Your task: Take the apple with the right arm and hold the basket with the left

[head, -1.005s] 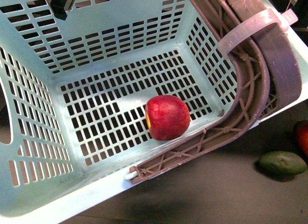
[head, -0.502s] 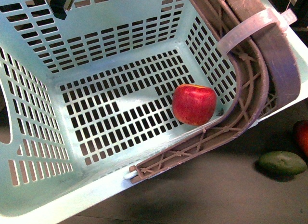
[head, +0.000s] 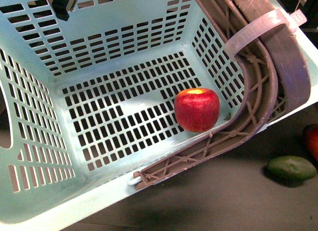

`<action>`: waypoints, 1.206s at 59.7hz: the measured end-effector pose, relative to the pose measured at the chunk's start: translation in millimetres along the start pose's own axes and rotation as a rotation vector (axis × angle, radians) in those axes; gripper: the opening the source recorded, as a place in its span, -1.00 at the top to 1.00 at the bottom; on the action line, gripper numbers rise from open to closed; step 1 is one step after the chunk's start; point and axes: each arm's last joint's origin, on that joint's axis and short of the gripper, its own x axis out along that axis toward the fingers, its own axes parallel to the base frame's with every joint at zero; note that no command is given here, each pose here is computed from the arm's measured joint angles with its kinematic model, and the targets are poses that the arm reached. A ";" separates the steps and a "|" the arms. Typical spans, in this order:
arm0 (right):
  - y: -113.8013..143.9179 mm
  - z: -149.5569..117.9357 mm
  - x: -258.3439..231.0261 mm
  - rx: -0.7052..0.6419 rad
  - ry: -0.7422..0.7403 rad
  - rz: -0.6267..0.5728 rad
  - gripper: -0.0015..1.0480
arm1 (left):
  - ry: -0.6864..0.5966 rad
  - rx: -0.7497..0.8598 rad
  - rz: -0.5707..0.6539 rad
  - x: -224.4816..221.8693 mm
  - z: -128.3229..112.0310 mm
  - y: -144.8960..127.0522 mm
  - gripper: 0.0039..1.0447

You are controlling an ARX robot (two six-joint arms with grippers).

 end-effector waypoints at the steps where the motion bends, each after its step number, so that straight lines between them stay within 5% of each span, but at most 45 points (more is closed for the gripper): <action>1: 0.0 -0.2 -0.5 0.000 0.002 0.000 0.96 | -0.001 0.000 0.000 0.0 0.0 0.0 0.68; 57: -0.1 -3.1 -23.6 0.000 0.008 0.000 0.96 | 0.001 0.000 -0.001 0.0 0.0 0.0 0.68; 72: -0.1 -3.1 -23.7 0.000 0.008 0.000 0.16 | -0.001 0.000 0.001 0.0 0.0 0.0 0.68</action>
